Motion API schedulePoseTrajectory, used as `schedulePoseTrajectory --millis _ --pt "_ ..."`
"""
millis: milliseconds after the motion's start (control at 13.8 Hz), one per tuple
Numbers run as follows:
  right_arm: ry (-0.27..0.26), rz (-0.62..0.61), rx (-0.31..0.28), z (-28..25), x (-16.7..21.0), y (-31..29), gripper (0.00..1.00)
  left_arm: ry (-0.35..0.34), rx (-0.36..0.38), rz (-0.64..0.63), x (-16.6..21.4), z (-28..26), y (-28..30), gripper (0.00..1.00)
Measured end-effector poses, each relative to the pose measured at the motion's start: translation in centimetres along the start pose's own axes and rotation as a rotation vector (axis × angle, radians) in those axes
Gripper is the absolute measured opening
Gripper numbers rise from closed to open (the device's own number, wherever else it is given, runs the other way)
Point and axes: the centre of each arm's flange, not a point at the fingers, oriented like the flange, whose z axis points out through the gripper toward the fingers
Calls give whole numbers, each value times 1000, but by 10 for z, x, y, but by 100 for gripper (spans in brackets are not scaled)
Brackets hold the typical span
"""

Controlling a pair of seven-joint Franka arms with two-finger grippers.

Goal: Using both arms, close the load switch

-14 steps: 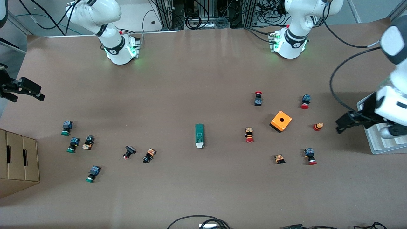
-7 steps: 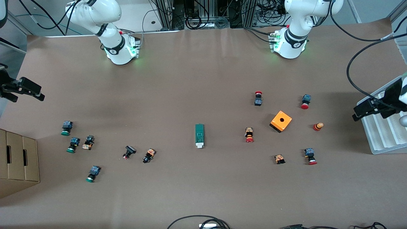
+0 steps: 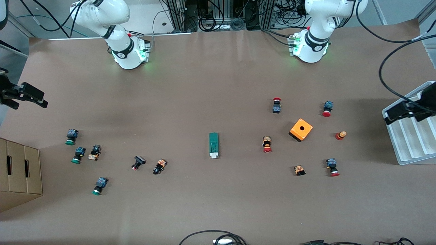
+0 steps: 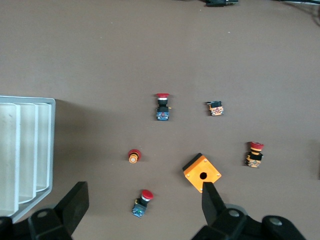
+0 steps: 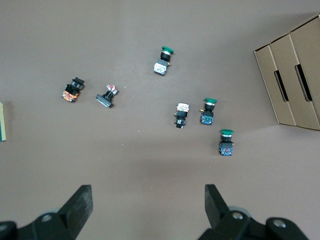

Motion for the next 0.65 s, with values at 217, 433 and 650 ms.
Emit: schedulePoseTrajectory --millis 217,433,650 --pt "0 0 0 0 0 0 100 -2 1 -3 0 0 -8 100" --pt "0 0 0 0 0 0 100 -9 1 -4 0 2 -8 100" --pt "0 0 0 0 0 0 100 -15 2 -3 1 5 -7 100"
